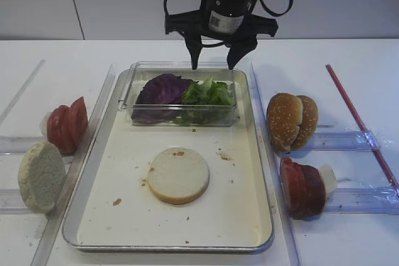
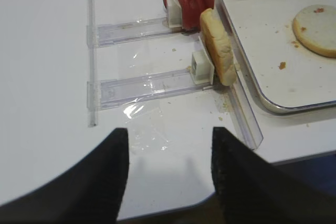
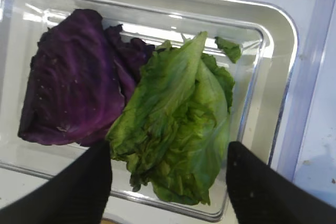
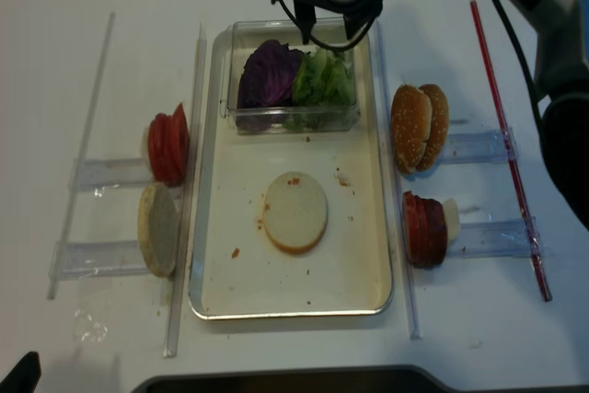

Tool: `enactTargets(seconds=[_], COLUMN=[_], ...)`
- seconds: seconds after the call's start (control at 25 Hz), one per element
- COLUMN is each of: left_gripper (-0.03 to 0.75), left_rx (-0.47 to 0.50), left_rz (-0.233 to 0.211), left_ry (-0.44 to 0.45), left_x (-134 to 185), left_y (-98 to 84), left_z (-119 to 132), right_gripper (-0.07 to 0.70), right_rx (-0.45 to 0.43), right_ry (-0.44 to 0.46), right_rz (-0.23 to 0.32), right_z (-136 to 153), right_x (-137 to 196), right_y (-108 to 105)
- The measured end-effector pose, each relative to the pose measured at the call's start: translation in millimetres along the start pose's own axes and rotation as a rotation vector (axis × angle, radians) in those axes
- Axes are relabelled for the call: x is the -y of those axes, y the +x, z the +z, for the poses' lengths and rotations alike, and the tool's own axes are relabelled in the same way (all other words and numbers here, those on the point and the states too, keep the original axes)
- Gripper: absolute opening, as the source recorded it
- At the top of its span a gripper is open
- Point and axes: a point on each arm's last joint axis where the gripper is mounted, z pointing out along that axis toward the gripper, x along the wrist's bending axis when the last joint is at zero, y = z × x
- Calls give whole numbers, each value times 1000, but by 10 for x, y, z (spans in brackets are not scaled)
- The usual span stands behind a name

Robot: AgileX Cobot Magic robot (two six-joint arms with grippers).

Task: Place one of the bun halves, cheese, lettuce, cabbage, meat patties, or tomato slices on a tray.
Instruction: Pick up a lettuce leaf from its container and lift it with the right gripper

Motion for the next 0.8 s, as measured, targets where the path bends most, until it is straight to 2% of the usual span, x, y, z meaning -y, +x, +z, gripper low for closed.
enactTargets(seconds=[0.8], left_gripper=[345], left_rx=[0], left_rz=[0], left_ry=[0], left_x=[0], left_y=[0], left_z=[0], right_gripper=[482], right_rx=[44], right_ry=[99], right_rz=[19], right_z=[610], right_x=[7], right_y=[-53])
